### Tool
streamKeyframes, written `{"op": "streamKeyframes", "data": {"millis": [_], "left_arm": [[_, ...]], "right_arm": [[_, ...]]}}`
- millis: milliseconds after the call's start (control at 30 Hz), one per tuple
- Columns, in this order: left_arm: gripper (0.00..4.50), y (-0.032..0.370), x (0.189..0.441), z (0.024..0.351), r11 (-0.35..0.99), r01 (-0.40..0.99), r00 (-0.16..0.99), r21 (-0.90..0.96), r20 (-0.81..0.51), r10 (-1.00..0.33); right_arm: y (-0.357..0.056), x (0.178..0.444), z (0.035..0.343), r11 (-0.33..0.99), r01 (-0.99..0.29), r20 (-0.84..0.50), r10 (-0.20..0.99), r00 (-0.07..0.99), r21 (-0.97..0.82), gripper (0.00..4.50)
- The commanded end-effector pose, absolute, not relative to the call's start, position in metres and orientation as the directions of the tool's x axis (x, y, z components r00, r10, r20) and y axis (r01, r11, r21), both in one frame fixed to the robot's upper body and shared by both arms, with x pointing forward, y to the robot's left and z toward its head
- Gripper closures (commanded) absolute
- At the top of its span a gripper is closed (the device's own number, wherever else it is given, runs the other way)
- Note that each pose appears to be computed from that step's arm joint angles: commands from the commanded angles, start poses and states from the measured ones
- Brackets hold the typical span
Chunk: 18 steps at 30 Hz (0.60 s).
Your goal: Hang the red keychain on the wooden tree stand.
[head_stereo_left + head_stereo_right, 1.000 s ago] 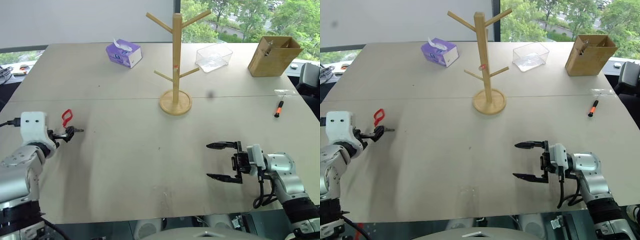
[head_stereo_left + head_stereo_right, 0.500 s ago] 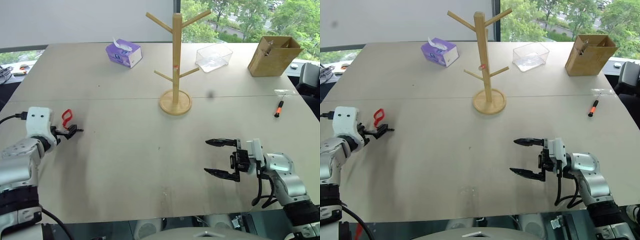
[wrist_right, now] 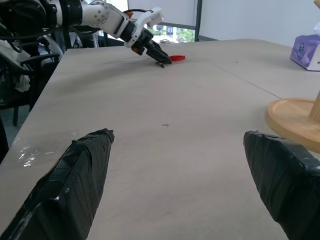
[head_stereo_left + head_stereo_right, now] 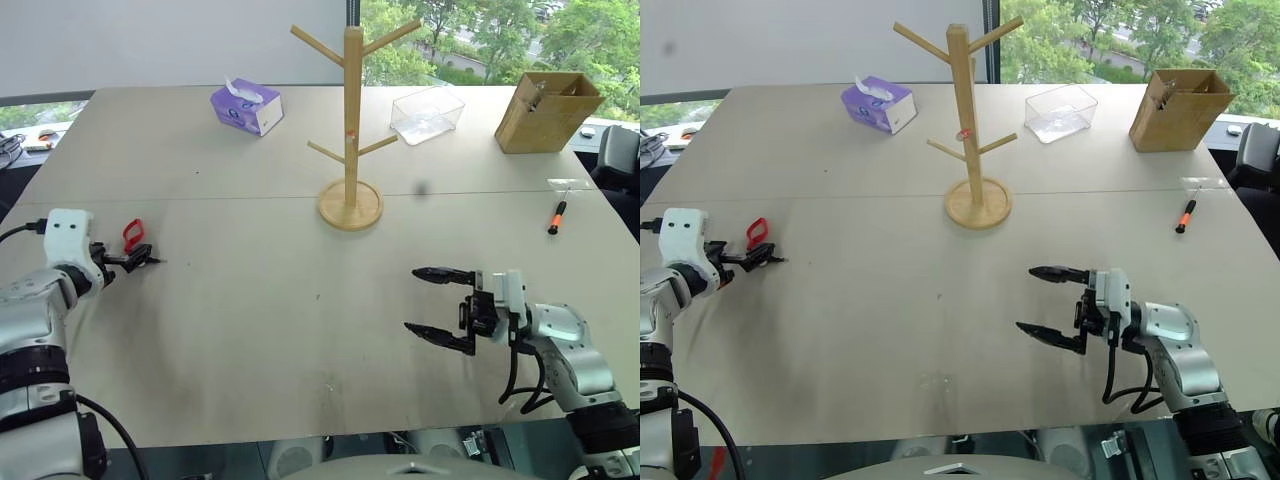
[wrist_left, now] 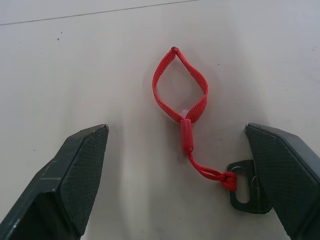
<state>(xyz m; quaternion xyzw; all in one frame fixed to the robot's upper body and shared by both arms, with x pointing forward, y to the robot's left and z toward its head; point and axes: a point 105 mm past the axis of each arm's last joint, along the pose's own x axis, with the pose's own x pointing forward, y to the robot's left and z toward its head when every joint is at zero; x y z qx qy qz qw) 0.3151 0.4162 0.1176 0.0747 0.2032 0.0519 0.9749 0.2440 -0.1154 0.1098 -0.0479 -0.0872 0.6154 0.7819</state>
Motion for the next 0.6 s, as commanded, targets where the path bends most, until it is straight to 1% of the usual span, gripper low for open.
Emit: {"op": "streamKeyframes", "data": {"millis": [33, 67, 133, 200, 333, 367, 400, 600], "left_arm": [[0.0, 0.4182, 0.3079, 0.1093, 0.986, -0.074, 0.899, 0.151, -0.417, 0.131], [0.5, 0.4185, 0.3079, 0.1101, 0.985, -0.081, 0.902, 0.151, -0.408, 0.137], [0.99, 0.418, 0.3076, 0.1098, 0.987, -0.088, 0.904, 0.138, -0.405, 0.137], [2.01, 0.4185, 0.306, 0.1089, 0.988, -0.101, 0.904, 0.116, -0.405, 0.14], [3.87, 0.4184, 0.3027, 0.1059, 0.989, -0.106, 0.901, 0.107, -0.41, 0.141], [4.15, 0.4183, 0.3019, 0.105, 0.989, -0.109, 0.9, 0.103, -0.412, 0.143], [4.34, 0.4182, 0.3014, 0.1043, 0.989, -0.111, 0.899, 0.102, -0.413, 0.144], [4.34, 0.4174, 0.3002, 0.1047, 0.986, -0.119, 0.904, 0.116, -0.398, 0.155]], "right_arm": [[-0.1153, 0.2457, 0.1237, 0.245, -0.943, 0.106, 0.968, 0.226, -0.227, 0.05], [-0.1151, 0.2463, 0.1239, 0.247, -0.942, 0.107, 0.968, 0.228, -0.226, 0.0], [-0.1147, 0.2473, 0.1244, 0.249, -0.942, 0.109, 0.967, 0.23, -0.227, 0.0], [-0.1144, 0.248, 0.1252, 0.251, -0.941, 0.11, 0.967, 0.231, -0.228, 0.0], [-0.1146, 0.249, 0.1256, 0.253, -0.94, 0.109, 0.966, 0.234, -0.227, 0.0], [-0.1147, 0.2491, 0.1256, 0.253, -0.94, 0.108, 0.966, 0.234, -0.227, 0.0], [-0.1149, 0.2493, 0.1255, 0.253, -0.94, 0.106, 0.966, 0.234, -0.227, 0.0], [-0.1173, 0.2519, 0.1293, 0.262, -0.937, 0.108, 0.964, 0.243, -0.231, 0.0]]}}
